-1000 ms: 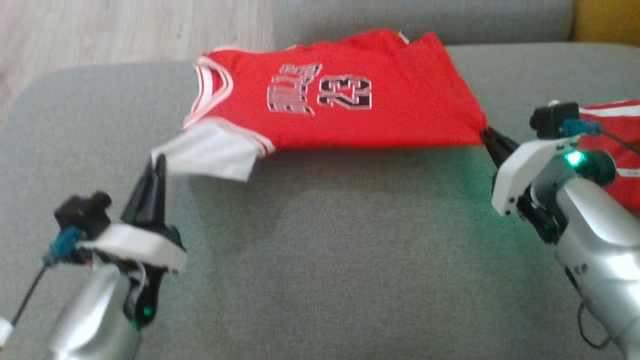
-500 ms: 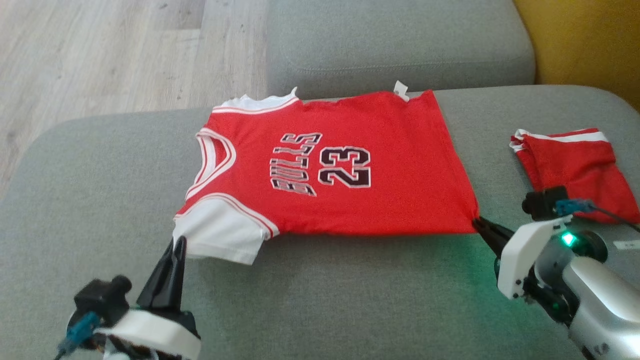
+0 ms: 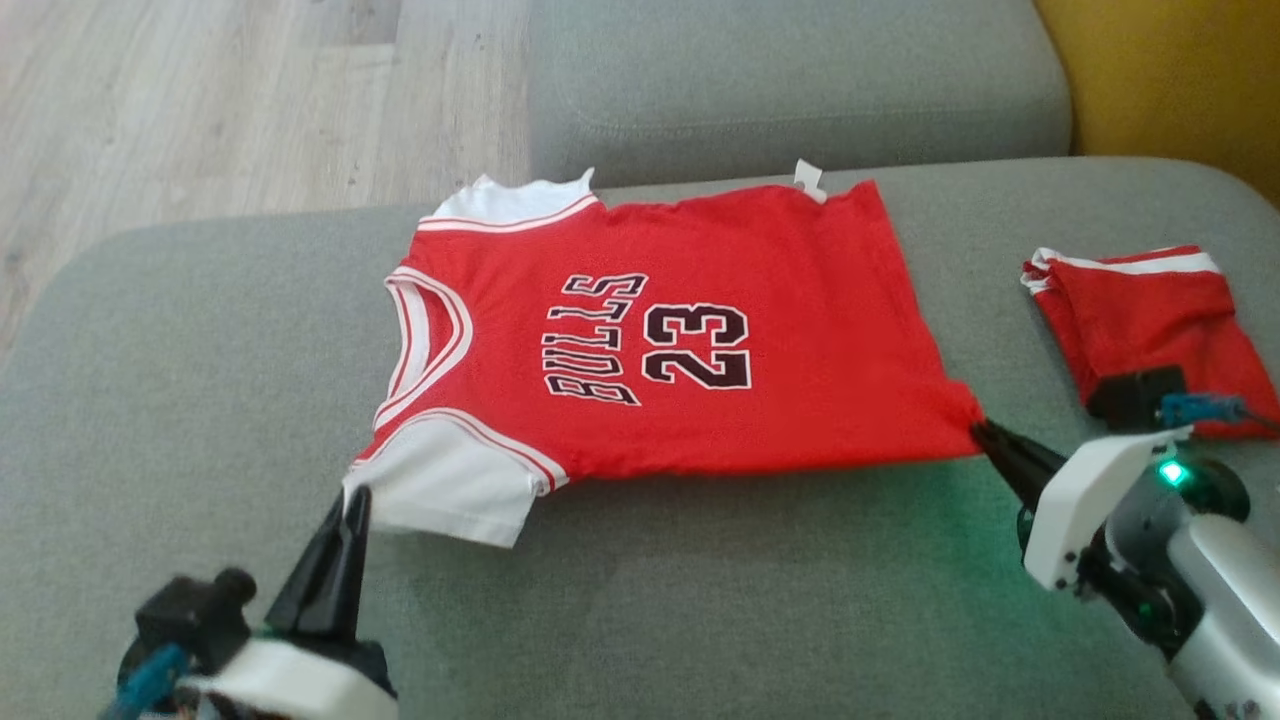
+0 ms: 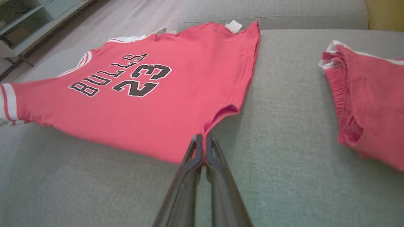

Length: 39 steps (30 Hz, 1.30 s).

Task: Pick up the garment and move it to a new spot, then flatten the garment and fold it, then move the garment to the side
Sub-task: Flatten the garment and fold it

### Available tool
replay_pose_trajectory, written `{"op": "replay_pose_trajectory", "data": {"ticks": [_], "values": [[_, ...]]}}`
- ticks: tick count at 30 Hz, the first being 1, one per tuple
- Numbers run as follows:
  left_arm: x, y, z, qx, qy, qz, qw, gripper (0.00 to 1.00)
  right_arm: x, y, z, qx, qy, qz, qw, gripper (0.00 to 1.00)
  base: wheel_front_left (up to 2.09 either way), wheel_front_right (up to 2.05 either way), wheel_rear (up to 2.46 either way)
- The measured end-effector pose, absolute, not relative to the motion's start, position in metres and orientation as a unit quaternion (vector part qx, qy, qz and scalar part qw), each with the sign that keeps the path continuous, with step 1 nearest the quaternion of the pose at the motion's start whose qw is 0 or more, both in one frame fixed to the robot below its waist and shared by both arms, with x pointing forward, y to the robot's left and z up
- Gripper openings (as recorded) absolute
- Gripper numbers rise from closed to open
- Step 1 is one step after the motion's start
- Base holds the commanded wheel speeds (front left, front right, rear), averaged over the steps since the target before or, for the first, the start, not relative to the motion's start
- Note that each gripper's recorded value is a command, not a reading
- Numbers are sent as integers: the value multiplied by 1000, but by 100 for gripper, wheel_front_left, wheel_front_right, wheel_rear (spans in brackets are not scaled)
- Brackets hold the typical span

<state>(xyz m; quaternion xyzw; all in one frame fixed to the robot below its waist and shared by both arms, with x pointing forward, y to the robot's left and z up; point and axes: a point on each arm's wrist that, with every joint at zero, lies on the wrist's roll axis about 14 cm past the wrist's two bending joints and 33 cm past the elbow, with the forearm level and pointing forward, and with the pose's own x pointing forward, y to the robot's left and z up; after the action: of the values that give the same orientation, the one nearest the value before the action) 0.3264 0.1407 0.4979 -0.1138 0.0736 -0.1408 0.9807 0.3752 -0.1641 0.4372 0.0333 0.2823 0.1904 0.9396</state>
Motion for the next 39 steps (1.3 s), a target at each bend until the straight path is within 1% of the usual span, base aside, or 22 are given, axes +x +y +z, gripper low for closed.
{"op": "replay_pose_trajectory", "data": {"ticks": [5,11,15,19,24,32,38,39], "values": [[350,140,505,-93,68,-154,981,0,392,-163,445,42,271,182,944,0,0,0,0],[395,144,509,-45,69,-174,981,0,425,-161,454,46,269,172,947,0,0,0,0],[425,148,507,-19,78,-181,980,0,440,-165,448,45,287,160,943,0,0,0,0],[452,152,495,3,107,-187,976,0,450,-163,437,42,304,155,939,0,0,0,0],[474,154,476,21,145,-193,970,0,461,-164,427,31,323,149,934,0,0,0,0],[506,155,462,60,169,-196,964,0,467,-165,405,9,361,145,921,0,0,0,0],[519,155,449,72,188,-196,960,0,482,-160,405,-11,357,151,922,0,0,0,0],[521,155,448,73,188,-195,960,0,486,-161,407,-18,350,151,924,66,0,0,0]]}}
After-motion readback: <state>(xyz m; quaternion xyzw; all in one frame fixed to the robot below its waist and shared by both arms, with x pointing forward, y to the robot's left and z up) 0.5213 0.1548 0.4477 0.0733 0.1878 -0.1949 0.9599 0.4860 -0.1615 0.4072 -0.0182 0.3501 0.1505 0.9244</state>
